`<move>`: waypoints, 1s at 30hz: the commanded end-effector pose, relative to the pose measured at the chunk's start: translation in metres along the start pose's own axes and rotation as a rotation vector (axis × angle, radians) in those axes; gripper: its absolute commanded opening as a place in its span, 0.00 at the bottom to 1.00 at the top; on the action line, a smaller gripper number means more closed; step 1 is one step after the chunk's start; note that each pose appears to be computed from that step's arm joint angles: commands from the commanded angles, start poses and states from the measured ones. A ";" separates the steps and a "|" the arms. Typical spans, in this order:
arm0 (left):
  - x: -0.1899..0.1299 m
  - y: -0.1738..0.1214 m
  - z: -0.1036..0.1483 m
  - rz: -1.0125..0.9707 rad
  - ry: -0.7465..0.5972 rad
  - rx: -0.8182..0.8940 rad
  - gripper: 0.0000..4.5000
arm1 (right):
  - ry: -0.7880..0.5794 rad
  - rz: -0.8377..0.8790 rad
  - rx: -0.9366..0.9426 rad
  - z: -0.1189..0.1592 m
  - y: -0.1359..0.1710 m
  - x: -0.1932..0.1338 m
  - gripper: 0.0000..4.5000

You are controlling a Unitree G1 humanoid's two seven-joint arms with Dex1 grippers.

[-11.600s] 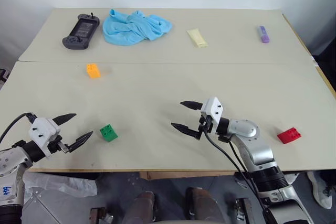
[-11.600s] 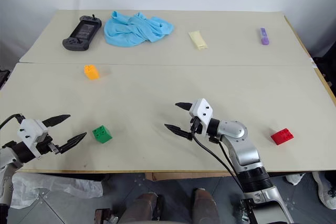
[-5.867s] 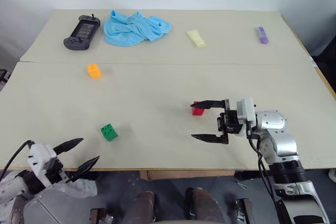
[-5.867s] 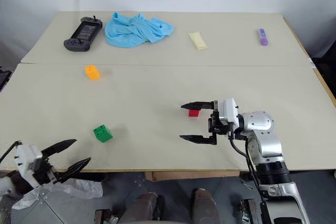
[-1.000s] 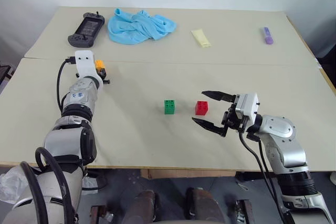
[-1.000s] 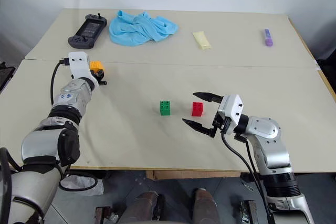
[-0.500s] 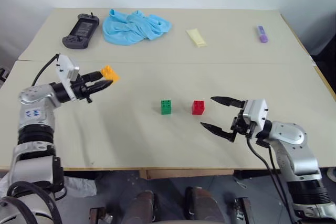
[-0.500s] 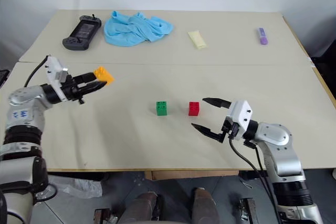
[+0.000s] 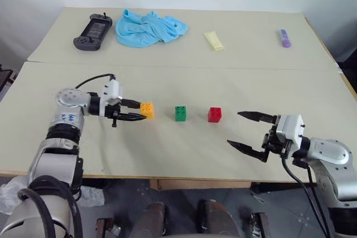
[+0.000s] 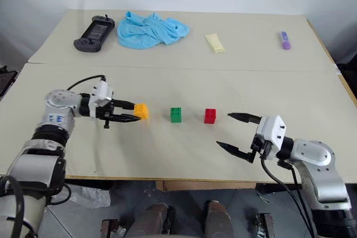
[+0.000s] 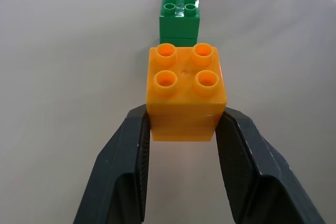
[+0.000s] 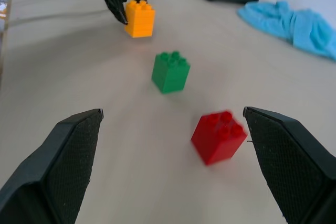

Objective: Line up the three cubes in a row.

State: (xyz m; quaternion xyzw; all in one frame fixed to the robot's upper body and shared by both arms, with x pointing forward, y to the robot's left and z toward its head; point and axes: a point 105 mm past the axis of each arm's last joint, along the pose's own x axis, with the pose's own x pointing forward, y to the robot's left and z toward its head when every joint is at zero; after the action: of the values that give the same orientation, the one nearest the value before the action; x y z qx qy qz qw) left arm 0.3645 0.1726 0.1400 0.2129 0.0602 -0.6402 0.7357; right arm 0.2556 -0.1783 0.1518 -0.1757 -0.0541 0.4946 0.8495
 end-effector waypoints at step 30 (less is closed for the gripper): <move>0.009 0.021 -0.001 0.089 0.119 0.021 0.90 | 0.011 -0.068 -0.001 0.014 0.018 -0.017 1.00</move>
State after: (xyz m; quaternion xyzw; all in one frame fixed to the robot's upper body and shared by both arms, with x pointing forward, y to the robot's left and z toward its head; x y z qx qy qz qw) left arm 0.3834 0.1641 0.1320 0.2555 0.1053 -0.6033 0.7481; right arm 0.2318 -0.1852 0.1509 -0.1742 -0.0381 0.4580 0.8709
